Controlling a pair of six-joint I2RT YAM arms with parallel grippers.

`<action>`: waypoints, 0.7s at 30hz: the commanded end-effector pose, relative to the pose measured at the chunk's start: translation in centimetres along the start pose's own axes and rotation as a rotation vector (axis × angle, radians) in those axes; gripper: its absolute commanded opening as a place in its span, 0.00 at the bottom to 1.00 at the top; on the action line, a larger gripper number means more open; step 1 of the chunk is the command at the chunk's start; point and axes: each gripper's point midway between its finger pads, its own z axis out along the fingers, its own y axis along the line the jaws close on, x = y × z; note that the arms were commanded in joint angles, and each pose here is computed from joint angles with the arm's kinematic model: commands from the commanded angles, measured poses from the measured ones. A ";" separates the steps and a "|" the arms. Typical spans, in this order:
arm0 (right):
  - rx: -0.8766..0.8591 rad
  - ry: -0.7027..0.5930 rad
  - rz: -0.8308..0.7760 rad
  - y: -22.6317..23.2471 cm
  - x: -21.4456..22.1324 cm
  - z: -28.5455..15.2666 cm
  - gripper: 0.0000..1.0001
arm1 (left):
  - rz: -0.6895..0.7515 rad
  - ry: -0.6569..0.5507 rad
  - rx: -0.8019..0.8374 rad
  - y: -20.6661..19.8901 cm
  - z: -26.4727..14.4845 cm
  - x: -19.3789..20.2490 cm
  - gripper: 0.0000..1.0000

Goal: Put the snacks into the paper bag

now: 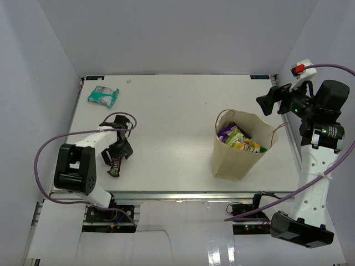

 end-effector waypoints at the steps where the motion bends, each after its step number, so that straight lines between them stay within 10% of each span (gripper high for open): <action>1: -0.010 -0.043 -0.020 0.2 -1.5 -0.3 0.95 | 0.004 0.002 -0.084 0.9 0.7 -0.4 0.87; 10: -0.129 -0.090 -0.071 2.5 -2.9 -0.9 0.95 | 0.005 0.009 0.150 -3.0 -2.0 -1.5 0.27; 15: -0.620 -0.251 -0.240 11.0 -5.6 -4.4 0.97 | 0.030 -0.060 0.819 -11.7 -13.3 -4.3 0.17; 21: -0.733 -0.235 -0.111 14.3 -6.9 -2.1 1.00 | 0.239 -0.173 1.653 -16.3 -30.2 -3.1 0.17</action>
